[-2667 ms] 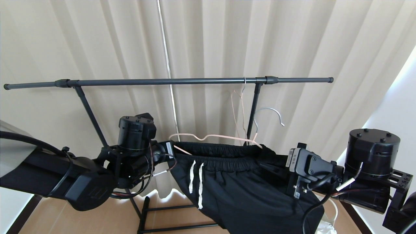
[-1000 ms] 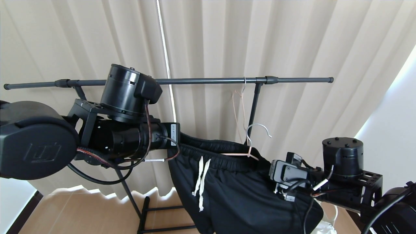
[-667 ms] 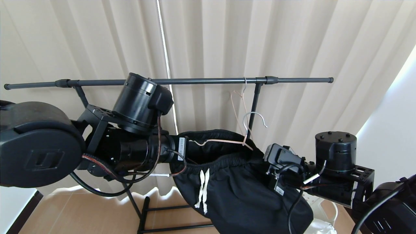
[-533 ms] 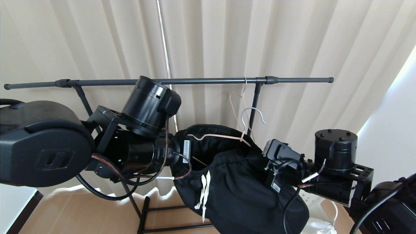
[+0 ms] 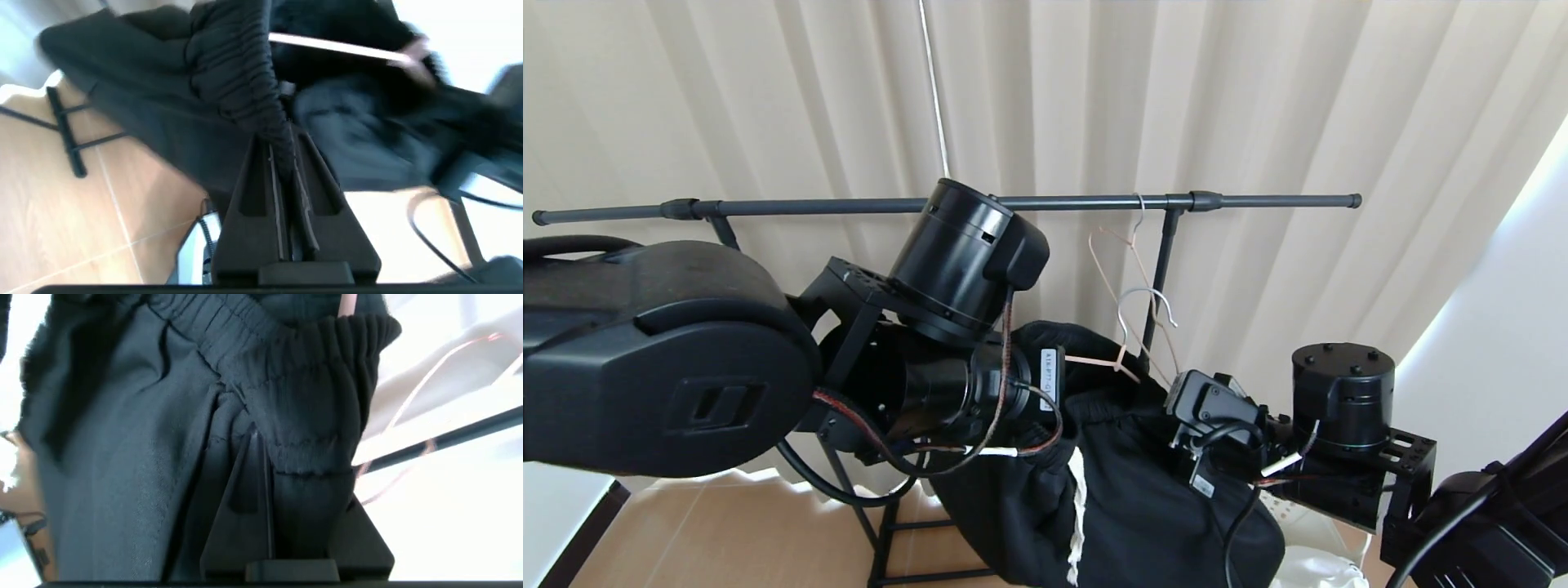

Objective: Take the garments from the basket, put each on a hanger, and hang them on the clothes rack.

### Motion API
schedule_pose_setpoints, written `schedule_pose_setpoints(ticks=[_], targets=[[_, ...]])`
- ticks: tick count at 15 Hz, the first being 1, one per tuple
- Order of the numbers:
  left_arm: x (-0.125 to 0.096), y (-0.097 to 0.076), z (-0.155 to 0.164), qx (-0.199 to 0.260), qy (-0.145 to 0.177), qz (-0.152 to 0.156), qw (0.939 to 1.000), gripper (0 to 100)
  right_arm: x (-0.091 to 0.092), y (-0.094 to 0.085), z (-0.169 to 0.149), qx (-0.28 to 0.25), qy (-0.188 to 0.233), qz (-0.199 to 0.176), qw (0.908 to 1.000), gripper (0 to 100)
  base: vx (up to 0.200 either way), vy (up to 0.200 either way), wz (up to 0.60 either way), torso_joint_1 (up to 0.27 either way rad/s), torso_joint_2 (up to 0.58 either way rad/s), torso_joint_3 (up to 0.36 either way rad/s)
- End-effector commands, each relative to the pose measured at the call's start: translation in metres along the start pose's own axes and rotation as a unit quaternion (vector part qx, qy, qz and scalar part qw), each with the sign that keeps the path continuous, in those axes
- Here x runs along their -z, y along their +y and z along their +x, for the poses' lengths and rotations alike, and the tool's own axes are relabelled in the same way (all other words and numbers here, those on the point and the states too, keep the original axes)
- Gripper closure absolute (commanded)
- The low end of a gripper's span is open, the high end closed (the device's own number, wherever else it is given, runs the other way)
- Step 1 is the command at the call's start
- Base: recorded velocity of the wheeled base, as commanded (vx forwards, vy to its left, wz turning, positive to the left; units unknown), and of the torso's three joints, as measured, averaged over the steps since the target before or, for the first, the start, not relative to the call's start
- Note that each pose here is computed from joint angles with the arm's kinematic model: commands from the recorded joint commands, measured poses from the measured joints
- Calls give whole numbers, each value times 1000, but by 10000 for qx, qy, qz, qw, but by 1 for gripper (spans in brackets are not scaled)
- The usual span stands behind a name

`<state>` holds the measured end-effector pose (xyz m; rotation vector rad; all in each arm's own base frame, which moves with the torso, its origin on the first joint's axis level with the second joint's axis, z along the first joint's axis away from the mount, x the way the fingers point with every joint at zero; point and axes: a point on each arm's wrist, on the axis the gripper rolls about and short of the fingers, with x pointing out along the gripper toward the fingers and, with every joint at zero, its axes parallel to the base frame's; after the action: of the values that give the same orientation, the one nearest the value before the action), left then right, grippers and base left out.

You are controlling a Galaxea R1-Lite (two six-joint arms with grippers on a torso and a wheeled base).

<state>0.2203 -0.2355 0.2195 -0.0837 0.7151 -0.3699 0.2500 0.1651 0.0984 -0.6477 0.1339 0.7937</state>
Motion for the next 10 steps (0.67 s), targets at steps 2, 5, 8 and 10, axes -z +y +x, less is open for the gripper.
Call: schedule_pose_setpoints(ticks=[2, 5, 8, 10], targets=[[5, -1, -6, 45, 17, 40, 10000, 100, 1, 1, 5, -25, -5, 3, 10000, 100, 0, 0, 0, 0, 0, 0], [22, 6, -6, -75, 253, 206, 9994, 100, -6, -4, 5, 236, -389, -29, 9990, 100, 0, 0, 0, 0, 0, 0], [27, 6, -7, -69, 313, 238, 9992, 100, -9, -6, 3, 297, -494, -39, 9983, 100, 0, 0, 0, 0, 0, 0], [39, 6, -2, -98, 457, 338, 9983, 100, -12, -7, 2, 362, -605, -36, 9975, 100, 0, 0, 0, 0, 0, 0]])
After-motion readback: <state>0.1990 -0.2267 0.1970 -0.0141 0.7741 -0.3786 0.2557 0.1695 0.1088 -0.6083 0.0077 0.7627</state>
